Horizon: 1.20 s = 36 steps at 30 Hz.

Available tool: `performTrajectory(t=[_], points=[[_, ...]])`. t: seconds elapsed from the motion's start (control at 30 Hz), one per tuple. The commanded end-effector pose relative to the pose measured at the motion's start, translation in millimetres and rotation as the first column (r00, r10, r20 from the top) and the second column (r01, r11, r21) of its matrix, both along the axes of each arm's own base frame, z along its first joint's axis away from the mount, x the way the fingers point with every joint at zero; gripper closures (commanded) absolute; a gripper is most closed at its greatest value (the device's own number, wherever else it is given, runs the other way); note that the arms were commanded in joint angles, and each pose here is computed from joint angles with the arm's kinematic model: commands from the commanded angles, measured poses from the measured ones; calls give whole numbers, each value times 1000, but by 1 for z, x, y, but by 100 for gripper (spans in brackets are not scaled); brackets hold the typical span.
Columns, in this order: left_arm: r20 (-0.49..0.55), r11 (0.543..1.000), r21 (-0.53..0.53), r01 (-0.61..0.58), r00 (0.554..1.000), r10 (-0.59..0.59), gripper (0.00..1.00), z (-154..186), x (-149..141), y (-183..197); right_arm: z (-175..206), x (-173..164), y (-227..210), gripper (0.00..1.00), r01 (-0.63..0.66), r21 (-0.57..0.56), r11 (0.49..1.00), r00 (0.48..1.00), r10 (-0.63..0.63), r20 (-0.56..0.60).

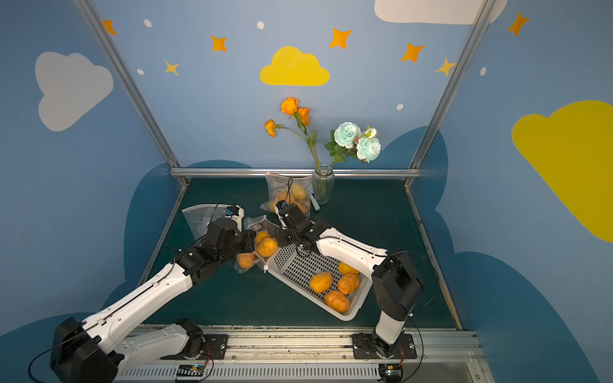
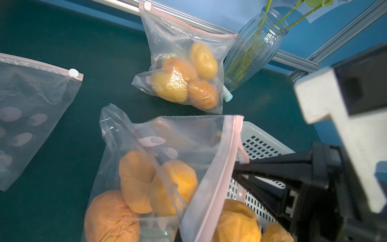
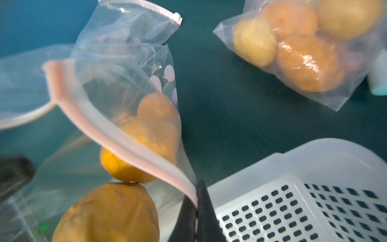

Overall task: Put the potatoes into a zipper bag and zip it
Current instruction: Adjust the zipper food storage bag at the center of the board.

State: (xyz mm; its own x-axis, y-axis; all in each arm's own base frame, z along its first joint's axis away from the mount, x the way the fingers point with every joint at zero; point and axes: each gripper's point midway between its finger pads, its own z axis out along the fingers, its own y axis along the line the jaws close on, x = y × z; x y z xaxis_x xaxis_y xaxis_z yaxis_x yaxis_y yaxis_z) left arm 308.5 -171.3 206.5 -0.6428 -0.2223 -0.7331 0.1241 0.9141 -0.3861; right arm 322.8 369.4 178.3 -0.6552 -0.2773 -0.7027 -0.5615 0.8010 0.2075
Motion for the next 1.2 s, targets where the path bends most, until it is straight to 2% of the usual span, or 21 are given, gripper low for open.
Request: performTrajectory(t=[0.0,0.27,0.47,0.57,0.77,0.97,1.17], points=[[39,1000,-9,-17,999,17,96,7,0,4,28,14,-15,100,98,-28,995,994,-97,44],[25,991,17,-132,991,132,96,5,1,26,56,16,-13,100,83,-85,993,993,-75,93],[8,987,-1,-160,987,160,96,10,5,27,58,17,-8,100,40,-159,986,998,-33,44],[-110,968,21,-250,962,251,96,17,8,33,58,17,2,100,7,-152,988,1000,-4,16],[-279,942,59,-331,900,334,96,24,19,25,56,19,11,100,-24,-118,993,1000,24,-5],[-368,924,59,-378,852,372,96,12,23,17,76,18,10,100,-64,-89,994,998,66,17],[-407,923,11,-384,842,355,96,-7,22,10,95,20,11,100,-85,-44,995,994,88,70]])
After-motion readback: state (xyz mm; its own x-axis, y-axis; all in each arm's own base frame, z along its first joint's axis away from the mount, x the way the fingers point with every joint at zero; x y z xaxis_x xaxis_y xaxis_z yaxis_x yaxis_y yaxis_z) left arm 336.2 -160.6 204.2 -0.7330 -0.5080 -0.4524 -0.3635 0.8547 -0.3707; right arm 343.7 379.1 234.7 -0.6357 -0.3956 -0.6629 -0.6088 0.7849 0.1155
